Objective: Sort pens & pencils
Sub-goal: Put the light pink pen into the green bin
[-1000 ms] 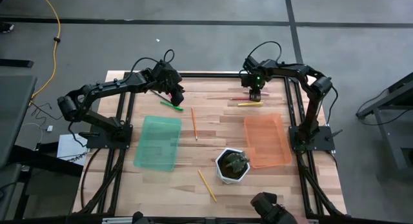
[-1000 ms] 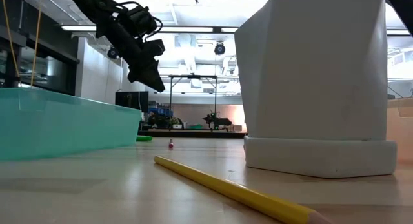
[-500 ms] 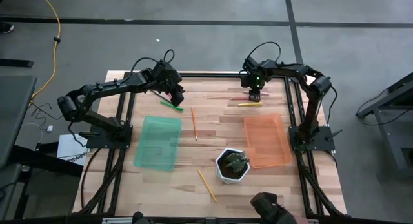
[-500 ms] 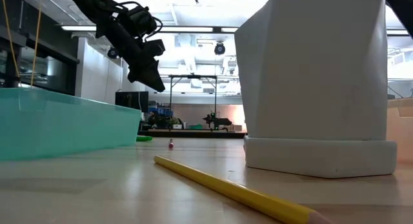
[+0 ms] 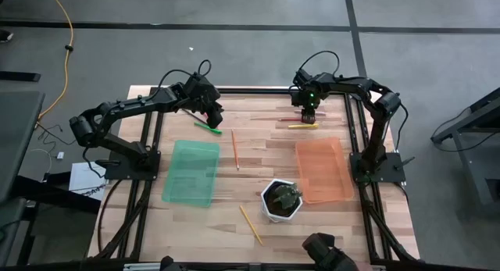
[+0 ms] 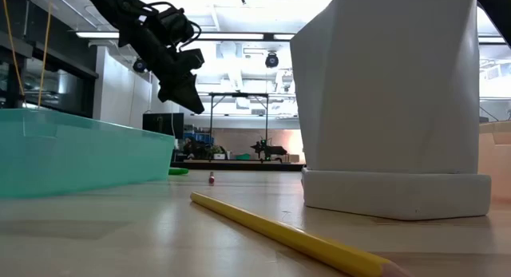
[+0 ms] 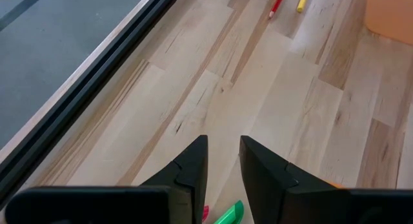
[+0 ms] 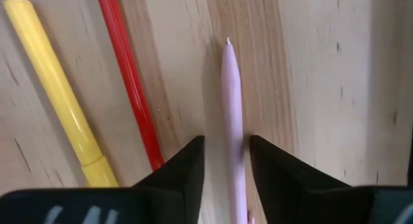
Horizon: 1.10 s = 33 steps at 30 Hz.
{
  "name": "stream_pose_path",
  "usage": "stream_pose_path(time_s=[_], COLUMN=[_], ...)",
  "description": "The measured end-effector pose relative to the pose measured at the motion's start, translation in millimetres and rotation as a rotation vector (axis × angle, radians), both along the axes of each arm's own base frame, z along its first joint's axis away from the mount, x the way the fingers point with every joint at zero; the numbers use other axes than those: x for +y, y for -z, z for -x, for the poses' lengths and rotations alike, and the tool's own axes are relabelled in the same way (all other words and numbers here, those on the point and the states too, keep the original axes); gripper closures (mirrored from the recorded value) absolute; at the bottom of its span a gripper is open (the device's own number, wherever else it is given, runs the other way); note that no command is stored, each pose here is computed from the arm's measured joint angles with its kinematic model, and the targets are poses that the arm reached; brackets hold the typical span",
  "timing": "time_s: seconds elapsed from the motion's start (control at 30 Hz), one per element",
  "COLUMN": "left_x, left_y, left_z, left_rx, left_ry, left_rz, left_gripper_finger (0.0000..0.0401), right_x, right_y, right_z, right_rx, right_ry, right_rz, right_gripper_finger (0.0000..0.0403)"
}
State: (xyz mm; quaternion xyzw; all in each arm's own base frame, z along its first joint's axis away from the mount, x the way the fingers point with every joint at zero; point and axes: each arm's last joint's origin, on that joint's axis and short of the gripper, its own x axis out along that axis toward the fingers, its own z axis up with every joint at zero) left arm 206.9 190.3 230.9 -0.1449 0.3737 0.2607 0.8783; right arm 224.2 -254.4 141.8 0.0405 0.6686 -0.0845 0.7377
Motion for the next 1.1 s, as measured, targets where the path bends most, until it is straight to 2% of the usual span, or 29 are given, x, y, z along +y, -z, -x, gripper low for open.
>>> stream_pose_path(time_s=[0.37, 0.67, 0.9, 1.1], left_x=[0.1, 0.2, 0.6, 0.8], left_y=[-0.1, -0.2, -0.8, -1.2], left_z=[-0.1, -0.2, -0.6, -1.0], left_rx=[-0.002, -0.003, -0.009, -0.016], left_ry=[0.0, 0.0, -0.001, 0.002], left_rz=[-0.001, -0.002, -0.008, -0.009], left_gripper_finger=[0.0323, 0.0322, 0.0322, 0.0322], right_x=[0.4, -1.0, -17.2, -25.1], right_y=[0.2, -2.2, -30.7, -64.1], right_z=[0.0, -1.2, -17.1, -36.1], right_rx=[0.0, -0.004, -0.116, -0.278], right_ry=[0.001, 0.023, 0.063, 0.097], right_rz=[-0.005, -0.005, 0.044, 0.024], right_gripper_finger=[0.0372, 0.0385, 0.0386, 0.0386])
